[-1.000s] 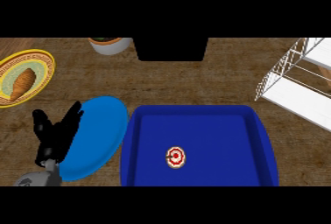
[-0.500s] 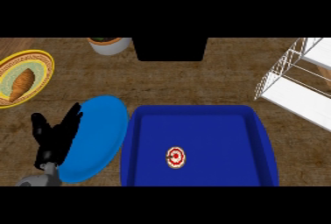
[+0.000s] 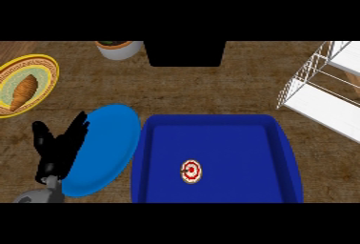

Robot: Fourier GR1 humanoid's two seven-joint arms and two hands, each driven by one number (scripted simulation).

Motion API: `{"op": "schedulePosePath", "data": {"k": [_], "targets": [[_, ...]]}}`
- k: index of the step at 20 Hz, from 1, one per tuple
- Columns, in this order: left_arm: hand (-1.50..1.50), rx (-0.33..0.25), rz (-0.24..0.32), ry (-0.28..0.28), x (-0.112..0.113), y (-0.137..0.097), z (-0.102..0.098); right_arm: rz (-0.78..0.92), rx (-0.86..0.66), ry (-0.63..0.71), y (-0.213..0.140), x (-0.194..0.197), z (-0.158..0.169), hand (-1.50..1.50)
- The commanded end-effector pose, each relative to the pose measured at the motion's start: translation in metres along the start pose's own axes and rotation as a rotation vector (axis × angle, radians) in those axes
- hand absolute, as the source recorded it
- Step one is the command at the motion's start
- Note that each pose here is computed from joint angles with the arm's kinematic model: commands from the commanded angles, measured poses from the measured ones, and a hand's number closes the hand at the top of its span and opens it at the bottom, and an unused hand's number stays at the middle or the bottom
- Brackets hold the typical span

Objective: Pick the bell pepper from the tray and place it in the tiered shelf

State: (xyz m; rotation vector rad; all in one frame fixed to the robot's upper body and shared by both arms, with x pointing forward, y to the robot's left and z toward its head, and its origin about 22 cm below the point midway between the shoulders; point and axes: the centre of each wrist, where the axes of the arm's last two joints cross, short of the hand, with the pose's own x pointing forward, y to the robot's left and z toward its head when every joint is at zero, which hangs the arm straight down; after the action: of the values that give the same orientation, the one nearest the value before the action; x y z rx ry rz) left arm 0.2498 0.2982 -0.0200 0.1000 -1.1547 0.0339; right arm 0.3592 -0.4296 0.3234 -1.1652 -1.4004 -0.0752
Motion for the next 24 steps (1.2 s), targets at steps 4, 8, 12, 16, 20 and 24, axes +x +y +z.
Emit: {"op": "schedulePosePath", "data": {"k": [4,8,12,16,20,24], "targets": [[0.0,-0.001,0.008,0.037,-0.003,-0.003,0.004,-0.301,-0.056,0.029,-0.024,-0.002,-0.005,-1.5],[0.0,0.001,0.008,0.032,0.0,-0.014,0.0,-0.418,-0.15,0.053,-0.038,-0.004,-0.008,-1.5],[0.0,-0.006,0.023,0.039,-0.019,-0.005,0.002,-0.377,-0.295,0.063,-0.074,-0.012,-0.003,-1.5],[0.0,0.001,0.013,0.042,-0.013,-0.006,0.0,-0.372,-0.421,0.142,-0.113,-0.032,-0.001,-1.5],[0.0,0.02,0.02,0.052,-0.007,-0.001,0.0,-0.439,-0.51,0.179,-0.161,-0.045,0.007,-1.5],[0.0,0.016,0.017,0.039,-0.019,0.008,-0.003,-0.503,-0.496,0.192,-0.181,-0.085,0.017,-1.5]]}}
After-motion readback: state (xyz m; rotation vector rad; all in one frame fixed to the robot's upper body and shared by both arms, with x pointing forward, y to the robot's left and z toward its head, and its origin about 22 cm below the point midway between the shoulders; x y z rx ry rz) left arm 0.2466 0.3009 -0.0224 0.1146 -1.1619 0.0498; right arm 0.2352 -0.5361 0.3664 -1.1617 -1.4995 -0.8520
